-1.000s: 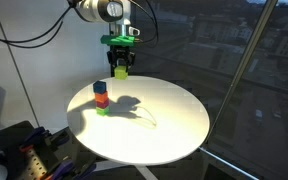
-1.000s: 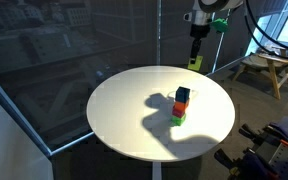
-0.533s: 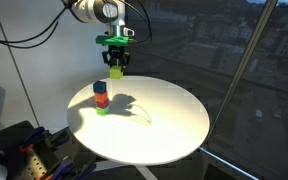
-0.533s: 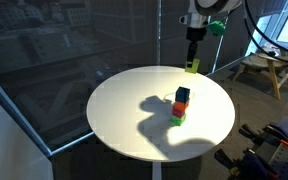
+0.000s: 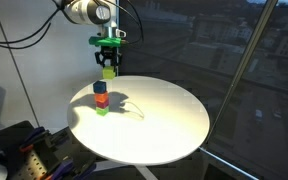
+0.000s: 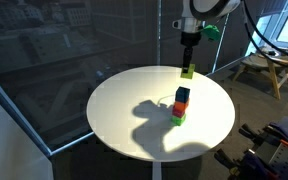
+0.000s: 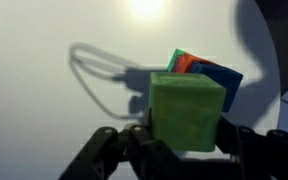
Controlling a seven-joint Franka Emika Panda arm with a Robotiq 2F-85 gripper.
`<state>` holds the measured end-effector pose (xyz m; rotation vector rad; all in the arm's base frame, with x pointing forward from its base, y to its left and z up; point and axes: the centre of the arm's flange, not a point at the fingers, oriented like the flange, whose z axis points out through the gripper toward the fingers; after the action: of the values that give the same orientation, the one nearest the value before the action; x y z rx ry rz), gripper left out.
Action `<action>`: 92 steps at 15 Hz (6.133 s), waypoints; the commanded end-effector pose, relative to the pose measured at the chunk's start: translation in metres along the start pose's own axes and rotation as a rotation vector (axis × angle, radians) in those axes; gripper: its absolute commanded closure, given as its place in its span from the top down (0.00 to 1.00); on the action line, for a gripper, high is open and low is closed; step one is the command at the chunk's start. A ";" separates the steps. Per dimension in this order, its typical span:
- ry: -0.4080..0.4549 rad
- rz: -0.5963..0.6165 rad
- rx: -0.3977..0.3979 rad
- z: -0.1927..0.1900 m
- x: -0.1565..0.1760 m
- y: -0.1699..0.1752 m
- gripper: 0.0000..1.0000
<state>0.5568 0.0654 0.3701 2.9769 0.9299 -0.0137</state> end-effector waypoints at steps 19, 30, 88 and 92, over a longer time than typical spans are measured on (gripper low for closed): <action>-0.009 -0.022 0.014 0.008 0.003 -0.018 0.30; -0.012 0.014 0.021 0.004 0.002 -0.035 0.30; -0.006 0.096 0.019 0.029 0.001 -0.051 0.94; -0.006 0.093 0.019 0.029 0.000 -0.052 1.00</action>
<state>0.5258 0.1099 0.3385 3.0349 0.7767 -0.0473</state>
